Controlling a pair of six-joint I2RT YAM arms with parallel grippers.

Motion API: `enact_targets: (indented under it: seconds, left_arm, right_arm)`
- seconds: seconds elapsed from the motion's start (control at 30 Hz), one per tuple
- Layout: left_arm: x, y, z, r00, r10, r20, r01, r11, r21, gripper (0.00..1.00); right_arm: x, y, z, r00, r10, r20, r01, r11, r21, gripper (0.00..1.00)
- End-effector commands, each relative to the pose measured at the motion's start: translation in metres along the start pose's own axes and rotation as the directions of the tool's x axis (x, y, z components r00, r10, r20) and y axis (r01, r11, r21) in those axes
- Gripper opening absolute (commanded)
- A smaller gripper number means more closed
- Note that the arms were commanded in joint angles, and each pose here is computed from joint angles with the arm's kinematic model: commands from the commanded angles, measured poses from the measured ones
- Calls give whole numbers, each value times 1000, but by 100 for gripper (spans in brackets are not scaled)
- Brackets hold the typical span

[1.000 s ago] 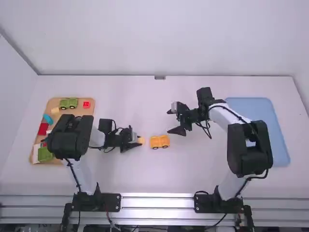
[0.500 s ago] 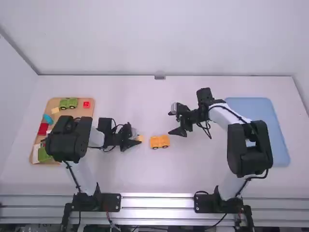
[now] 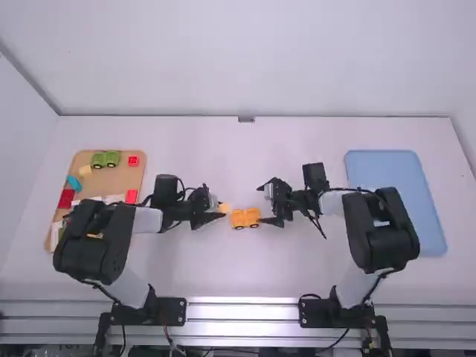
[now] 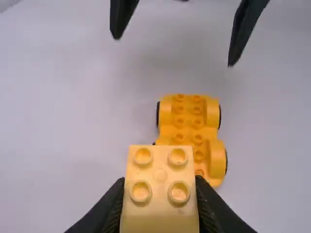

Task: Assemble lego blocks to make yellow taxi

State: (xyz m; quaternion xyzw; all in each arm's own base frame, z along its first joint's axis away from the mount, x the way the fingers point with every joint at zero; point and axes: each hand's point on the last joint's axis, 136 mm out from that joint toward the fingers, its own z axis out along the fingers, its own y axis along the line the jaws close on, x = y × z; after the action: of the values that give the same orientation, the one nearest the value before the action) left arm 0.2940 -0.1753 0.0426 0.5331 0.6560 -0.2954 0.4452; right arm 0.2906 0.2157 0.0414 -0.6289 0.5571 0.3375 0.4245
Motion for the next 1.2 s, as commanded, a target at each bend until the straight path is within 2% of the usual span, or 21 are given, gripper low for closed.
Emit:
enact_targets:
  seconds: [0.0, 0.1, 0.2, 0.4, 0.47, 0.63, 0.97, 1.1, 1.17]
  left_arm:
    - [-14, -12, 4, 999, 0, 44, -2, 999, 54, 4]
    - [-18, -14, 10, 999, 20, 36, -23, 998, 65, 4]
    - [-24, -17, 15, 998, 37, 43, -40, 996, 81, 4]
    - [-26, -16, 16, 999, 12, 42, -16, 996, 83, 2]
    - [-26, -16, 16, 999, 7, 43, -11, 996, 83, 2]
    - [-27, -16, 16, 999, -8, 43, 4, 996, 84, 2]
    - [-26, -15, 16, 999, -30, 39, 27, 996, 82, 2]
    - [-26, -15, 16, 999, -30, 39, 26, 996, 81, 2]
    - [-26, -15, 16, 999, -32, 37, 29, 996, 83, 2]
  right_arm:
    - [3, 14, 9, 997, 79, -12, -80, 997, -18, 99]
    - [6, 26, 17, 998, 43, -39, -44, 998, -44, 98]
    - [16, 26, 25, 996, 54, -74, -58, 997, -49, 99]
    - [25, 22, 33, 996, 88, 20, -86, 991, -104, 99]
    - [26, 21, 31, 993, 81, 84, -70, 989, -131, 99]
    - [36, 17, 37, 991, 95, 91, -82, 987, -140, 99]
    - [38, 24, 44, 994, 70, 84, -56, 985, -161, 100]
    - [42, 22, 44, 996, 73, 58, -64, 986, -152, 89]
    - [44, 22, 45, 996, 71, 47, -63, 987, -149, 88]
